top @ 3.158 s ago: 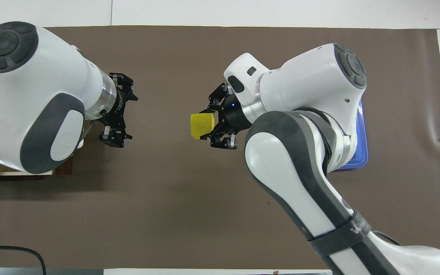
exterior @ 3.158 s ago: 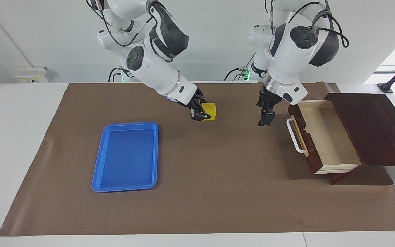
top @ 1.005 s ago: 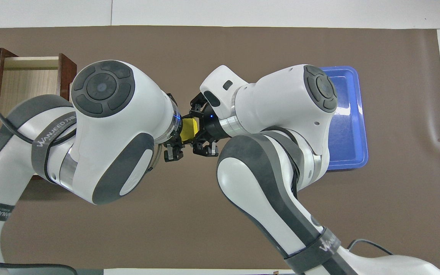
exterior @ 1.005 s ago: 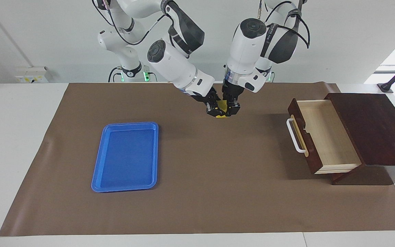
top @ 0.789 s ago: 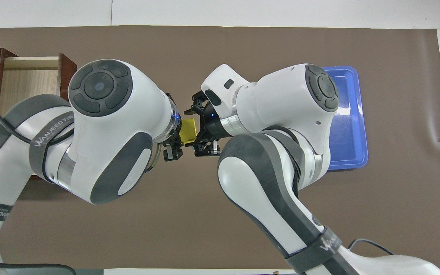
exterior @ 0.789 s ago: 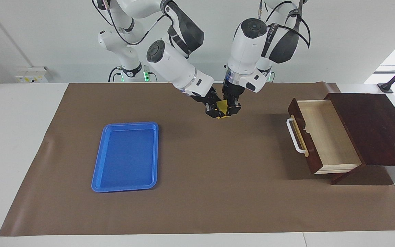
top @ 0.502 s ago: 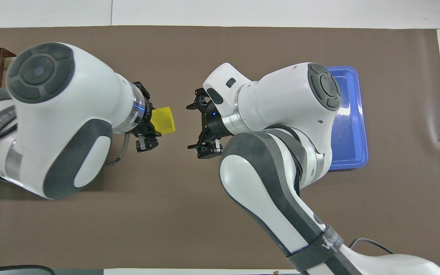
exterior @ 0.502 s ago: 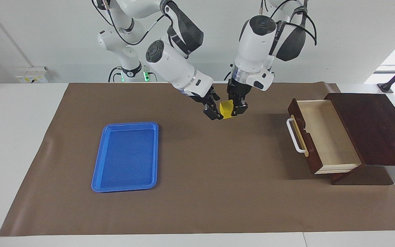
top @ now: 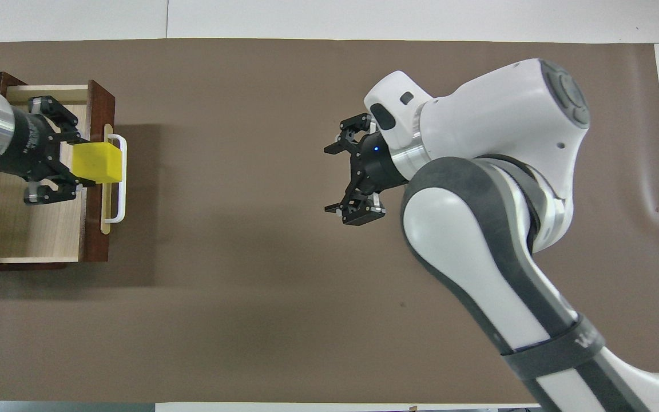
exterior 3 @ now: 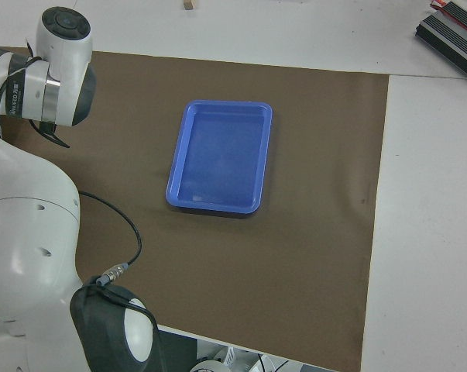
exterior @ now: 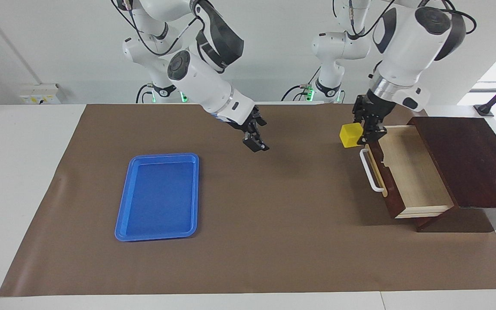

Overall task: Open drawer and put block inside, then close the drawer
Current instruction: 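Lower the block into the drawer with the left gripper while the right gripper withdraws, then release the block and push the drawer shut with the left gripper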

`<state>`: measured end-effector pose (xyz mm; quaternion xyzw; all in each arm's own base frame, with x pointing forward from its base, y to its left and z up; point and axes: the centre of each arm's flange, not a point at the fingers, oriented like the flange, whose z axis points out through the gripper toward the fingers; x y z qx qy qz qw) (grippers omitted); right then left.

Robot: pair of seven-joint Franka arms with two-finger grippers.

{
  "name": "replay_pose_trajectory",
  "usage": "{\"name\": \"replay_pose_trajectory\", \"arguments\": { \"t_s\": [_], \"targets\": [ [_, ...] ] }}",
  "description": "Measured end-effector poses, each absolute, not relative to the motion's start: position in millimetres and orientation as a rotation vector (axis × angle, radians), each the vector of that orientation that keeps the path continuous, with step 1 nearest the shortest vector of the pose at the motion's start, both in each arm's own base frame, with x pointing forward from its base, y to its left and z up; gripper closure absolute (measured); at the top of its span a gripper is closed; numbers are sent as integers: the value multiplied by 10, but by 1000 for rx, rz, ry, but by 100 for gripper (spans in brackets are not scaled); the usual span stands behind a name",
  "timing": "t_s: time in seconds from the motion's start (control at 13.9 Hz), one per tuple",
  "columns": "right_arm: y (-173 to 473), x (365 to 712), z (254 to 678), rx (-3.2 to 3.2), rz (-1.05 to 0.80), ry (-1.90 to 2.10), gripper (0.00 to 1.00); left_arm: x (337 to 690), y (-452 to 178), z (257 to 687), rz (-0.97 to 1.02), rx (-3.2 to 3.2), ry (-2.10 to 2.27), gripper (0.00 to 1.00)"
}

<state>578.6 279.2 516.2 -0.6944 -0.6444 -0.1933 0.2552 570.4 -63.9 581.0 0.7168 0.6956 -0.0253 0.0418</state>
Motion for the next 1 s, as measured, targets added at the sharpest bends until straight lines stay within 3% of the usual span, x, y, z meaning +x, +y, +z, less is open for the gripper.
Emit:
{"name": "replay_pose_trajectory", "arguments": {
  "t_s": [0.29,0.65,1.0],
  "targets": [
    [1688,5975,5257,-2055,-404,-1656,0,5835,372,5621,-54,2211,2051,45],
    [892,5856,5725,-2427,-293,-1474,0,6010,604,4957,-83,2275,1999,45],
    [278,5652,5985,-2736,-145,-1111,0,5795,555,4585,-130,2294,2016,45]
  ]
}}
